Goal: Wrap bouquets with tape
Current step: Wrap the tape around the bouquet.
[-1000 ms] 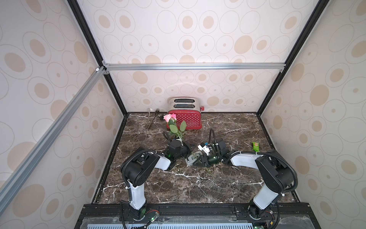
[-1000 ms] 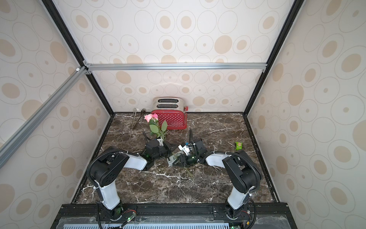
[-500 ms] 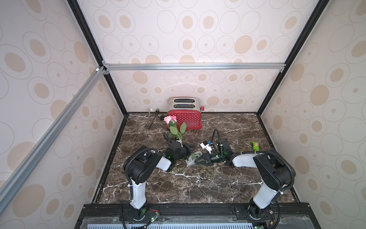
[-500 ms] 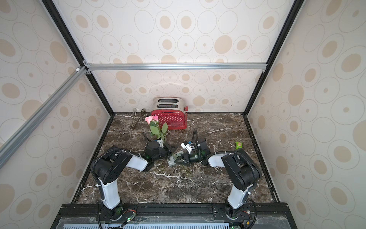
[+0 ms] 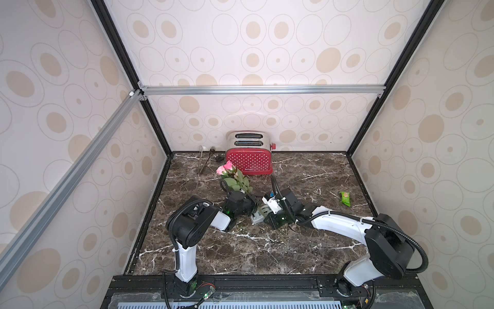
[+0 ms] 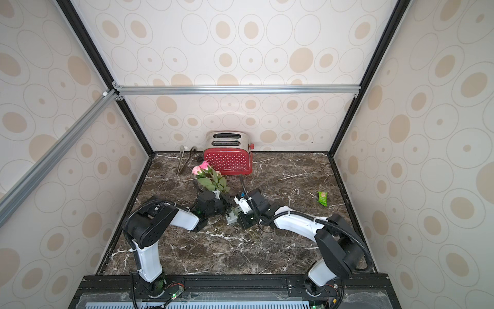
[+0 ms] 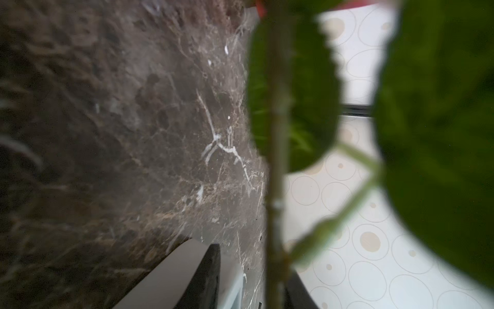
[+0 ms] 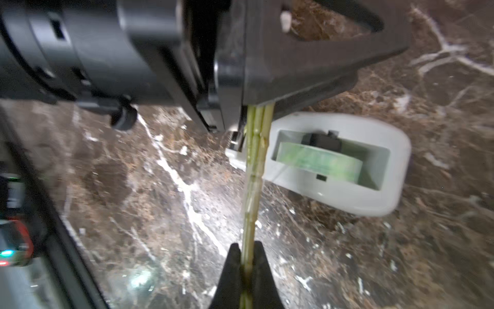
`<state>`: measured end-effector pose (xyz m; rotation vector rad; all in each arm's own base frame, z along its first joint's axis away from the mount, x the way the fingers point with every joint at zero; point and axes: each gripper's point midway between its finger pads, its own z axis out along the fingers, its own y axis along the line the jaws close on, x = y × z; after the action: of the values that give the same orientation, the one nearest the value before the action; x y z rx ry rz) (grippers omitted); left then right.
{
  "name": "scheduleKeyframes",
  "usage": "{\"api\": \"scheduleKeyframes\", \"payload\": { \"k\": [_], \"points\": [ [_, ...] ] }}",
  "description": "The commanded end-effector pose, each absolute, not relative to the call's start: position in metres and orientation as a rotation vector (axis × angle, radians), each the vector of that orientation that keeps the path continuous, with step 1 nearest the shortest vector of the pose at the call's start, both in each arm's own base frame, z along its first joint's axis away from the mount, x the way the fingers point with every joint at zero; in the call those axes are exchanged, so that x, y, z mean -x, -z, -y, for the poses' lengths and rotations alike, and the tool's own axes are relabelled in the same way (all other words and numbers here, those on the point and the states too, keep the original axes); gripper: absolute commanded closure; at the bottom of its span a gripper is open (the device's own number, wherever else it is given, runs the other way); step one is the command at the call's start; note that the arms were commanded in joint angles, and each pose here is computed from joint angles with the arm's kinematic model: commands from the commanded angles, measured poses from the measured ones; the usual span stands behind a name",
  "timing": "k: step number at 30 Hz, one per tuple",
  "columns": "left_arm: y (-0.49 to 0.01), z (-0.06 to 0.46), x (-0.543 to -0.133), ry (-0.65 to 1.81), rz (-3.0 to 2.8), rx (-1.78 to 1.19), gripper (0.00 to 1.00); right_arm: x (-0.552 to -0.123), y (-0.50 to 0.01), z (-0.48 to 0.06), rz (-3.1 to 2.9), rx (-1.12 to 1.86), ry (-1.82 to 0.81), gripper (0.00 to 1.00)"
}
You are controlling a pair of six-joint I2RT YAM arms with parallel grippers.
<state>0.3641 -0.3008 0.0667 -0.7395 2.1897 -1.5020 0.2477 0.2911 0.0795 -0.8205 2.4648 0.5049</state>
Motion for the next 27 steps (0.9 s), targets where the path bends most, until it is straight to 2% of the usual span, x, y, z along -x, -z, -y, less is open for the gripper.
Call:
{"api": "scheduleKeyframes", "payload": {
  "k": [1,8,14,15,17,18,20,21,22,24,27],
  "points": [
    [-0.079,0.302,-0.369,1.502,-2.188,0.743,0.70,-0.270,-0.089,-0.259,-2.332,0.875,-0.007,1.00],
    [-0.080,0.303,-0.368,1.507,-2.206,0.764,0.78,-0.271,-0.108,-0.277,-2.111,0.936,0.278,1.00],
    [-0.078,0.301,-0.364,1.495,-2.225,0.788,0.75,-0.270,-0.111,-0.292,-1.992,0.985,0.391,1.00],
    [-0.079,0.300,-0.364,1.491,-2.227,0.785,0.79,-0.270,-0.110,-0.294,-1.990,0.989,0.385,1.00],
    [-0.079,0.299,-0.364,1.475,-2.231,0.781,0.97,-0.271,-0.110,-0.297,-1.987,0.979,0.369,1.00],
    [-0.079,0.298,-0.364,1.470,-2.233,0.777,1.00,-0.270,-0.110,-0.299,-1.991,0.975,0.350,0.99],
    [-0.080,0.297,-0.365,1.463,-2.229,0.773,1.00,-0.269,-0.110,-0.303,-2.007,0.973,0.303,0.85],
    [-0.081,0.297,-0.366,1.466,-2.222,0.767,1.00,-0.266,-0.110,-0.305,-2.027,0.976,0.258,0.74],
    [-0.082,0.296,-0.367,1.468,-2.213,0.762,1.00,-0.265,-0.110,-0.305,-2.065,0.965,0.193,0.62],
    [-0.085,0.294,-0.369,1.475,-2.189,0.746,1.00,-0.262,-0.111,-0.302,-2.161,0.908,0.011,0.48],
    [-0.096,0.295,-0.374,1.507,-2.137,0.700,1.00,-0.251,-0.115,-0.304,-2.299,0.825,-0.441,0.40]
  ]
}}
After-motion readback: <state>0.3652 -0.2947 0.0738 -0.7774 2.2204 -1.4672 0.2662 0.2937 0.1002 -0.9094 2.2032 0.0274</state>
